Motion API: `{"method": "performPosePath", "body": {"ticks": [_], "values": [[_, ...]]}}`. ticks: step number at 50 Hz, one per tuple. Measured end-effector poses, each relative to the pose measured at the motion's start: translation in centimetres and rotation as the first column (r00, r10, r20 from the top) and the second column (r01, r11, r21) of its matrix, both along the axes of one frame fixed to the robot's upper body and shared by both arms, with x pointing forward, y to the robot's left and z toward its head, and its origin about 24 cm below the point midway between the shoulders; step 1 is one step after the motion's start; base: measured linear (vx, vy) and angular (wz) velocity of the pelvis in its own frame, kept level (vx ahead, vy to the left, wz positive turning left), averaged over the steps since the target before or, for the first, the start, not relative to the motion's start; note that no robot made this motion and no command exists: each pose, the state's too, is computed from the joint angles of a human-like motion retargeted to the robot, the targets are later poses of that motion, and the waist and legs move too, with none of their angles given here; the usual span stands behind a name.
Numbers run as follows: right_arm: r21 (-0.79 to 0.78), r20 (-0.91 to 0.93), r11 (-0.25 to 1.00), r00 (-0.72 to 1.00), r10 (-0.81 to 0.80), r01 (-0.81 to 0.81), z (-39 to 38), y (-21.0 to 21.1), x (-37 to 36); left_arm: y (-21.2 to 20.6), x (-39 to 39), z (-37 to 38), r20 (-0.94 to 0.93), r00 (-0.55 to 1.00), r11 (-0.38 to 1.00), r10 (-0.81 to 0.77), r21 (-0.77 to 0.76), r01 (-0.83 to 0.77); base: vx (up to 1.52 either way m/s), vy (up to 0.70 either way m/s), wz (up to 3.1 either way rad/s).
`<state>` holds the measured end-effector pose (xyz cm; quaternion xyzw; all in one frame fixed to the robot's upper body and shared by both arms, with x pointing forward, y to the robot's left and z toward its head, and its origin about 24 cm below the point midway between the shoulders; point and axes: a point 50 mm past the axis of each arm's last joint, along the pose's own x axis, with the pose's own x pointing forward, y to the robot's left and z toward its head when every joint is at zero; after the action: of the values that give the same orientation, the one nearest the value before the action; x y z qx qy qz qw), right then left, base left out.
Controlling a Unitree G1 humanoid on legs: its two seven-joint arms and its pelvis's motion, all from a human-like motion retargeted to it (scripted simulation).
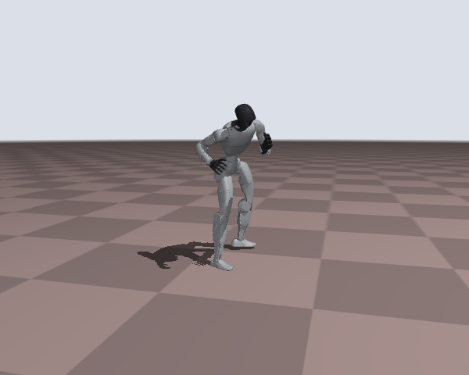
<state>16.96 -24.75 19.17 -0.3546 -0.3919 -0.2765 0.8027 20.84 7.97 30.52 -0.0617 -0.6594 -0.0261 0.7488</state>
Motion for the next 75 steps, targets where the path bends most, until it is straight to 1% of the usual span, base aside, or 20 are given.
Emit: {"method": "performPosePath", "body": {"ticks": [6,15,26,31,34,38,41,44,46,49,51,54,58,60,63,65,67,69,72,75], "values": [[0.059,-0.171,0.998,0.985,0.028,-0.019,-3.6,2.1,-0.2,-2.1,0.4,-5.5,-0.318,0.838,0.889,-0.443,-0.277,0.365,-0.30,0.23,0.62],[0.036,-0.193,0.997,0.980,-0.056,0.064,-4.7,2.2,0.0,-1.7,0.8,-7.0,-0.400,0.880,0.965,-0.257,-0.056,0.257,-0.17,0.23,1.20],[-0.035,-0.057,0.997,0.997,0.060,-0.063,-1.6,6.5,1.4,1.3,0.7,-9.6,-0.512,0.833,0.976,-0.211,-0.069,0.205,0.06,0.19,0.81],[0.021,0.153,0.970,0.959,0.238,-0.244,2.2,8.3,-0.2,3.7,0.0,-10.4,-0.553,0.811,0.982,-0.191,-0.115,0.152,0.21,0.02,0.58],[-0.120,0.265,0.926,0.887,0.377,-0.358,5.5,10.0,0.7,4.9,-0.1,-11.5,-0.595,0.795,0.992,-0.121,-0.085,0.088,0.25,-0.02,1.06],[-0.303,0.505,0.942,0.815,0.285,-0.142,12.4,9.1,2.9,5.9,0.7,-12.7,-0.647,0.759,0.995,-0.072,0.012,0.104,0.30,-0.01,1.40],[-0.213,0.611,0.977,0.778,0.143,-0.012,18.9,6.3,5.7,6.3,2.2,-13.6,-0.697,0.716,0.985,-0.031,0.099,0.139,0.26,-0.02,1.42],[-0.070,0.610,0.865,0.708,-0.357,0.496,26.1,-1.7,8.1,6.4,3.2,-14.1,-0.707,0.706,0.966,0.026,0.199,0.164,0.23,-0.04,1.51],[0.034,0.336,0.737,0.687,-0.644,0.675,28.5,-8.6,9.4,6.6,3.6,-14.3,-0.715,0.699,0.965,0.028,0.201,0.167,0.19,-0.08,1.55],[0.242,-0.043,0.705,0.733,-0.679,0.667,26.3,-16.6,6.9,6.9,3.6,-15.2,-0.750,0.660,0.963,0.031,0.199,0.181,0.21,-0.12,1.39],[0.234,0.139,0.739,0.730,-0.669,0.632,26.5,-15.8,5.7,8.0,3.0,-15.6,-0.762,0.645,0.976,0.061,0.182,0.123,0.22,-0.15,1.23],[0.087,0.336,0.886,0.824,-0.456,0.454,23.3,-11.1,5.7,10.5,1.2,-17.6,-0.823,0.556,0.989,0.115,0.149,0.016,0.20,-0.22,1.01],[-0.169,0.143,0.898,0.912,-0.385,0.405,16.4,-10.9,2.6,12.6,0.8,-19.0,-0.836,0.482,0.957,0.262,0.289,-0.018,0.18,-0.41,0.74],[-0.128,0.076,0.889,0.898,-0.434,0.441,17.0,-13.1,2.2,12.8,1.2,-18.9,-0.828,0.487,0.950,0.276,0.313,-0.007,0.17,-0.44,0.40],[-0.064,0.033,0.584,0.587,-0.809,0.809,20.5,-20.2,-1.2,11.2,2.6,-17.8,-0.794,0.548,0.936,0.264,0.348,0.053,0.16,-0.35,0.00],[0.048,-0.184,0.376,0.378,-0.907,0.925,20.5,-25.1,-5.9,9.2,3.7,-16.4,-0.737,0.627,0.902,0.252,0.414,0.124,0.11,-0.24,-0.47],[0.351,-0.280,0.416,0.517,-0.809,0.839,19.6,-27.0,-8.1,8.1,4.4,-15.3,-0.686,0.676,0.863,0.269,0.484,0.148,0.02,-0.10,-0.53],[0.695,0.097,0.606,0.784,-0.613,0.388,20.4,-25.3,-5.4,8.4,4.5,-14.2,-0.651,0.705,0.862,0.281,0.494,0.113,-0.09,0.01,-0.38],[0.404,0.341,0.898,0.883,-0.324,0.174,24.3,-16.1,2.1,9.3,3.6,-15.2,-0.749,0.648,0.961,0.136,0.259,0.098,-0.23,0.15,-0.11],[-0.049,0.406,0.999,0.914,0.016,0.004,24.5,-5.0,4.6,9.1,3.0,-15.8,-0.790,0.611,0.997,-0.057,-0.010,0.081,-0.38,0.31,-0.38]]}}
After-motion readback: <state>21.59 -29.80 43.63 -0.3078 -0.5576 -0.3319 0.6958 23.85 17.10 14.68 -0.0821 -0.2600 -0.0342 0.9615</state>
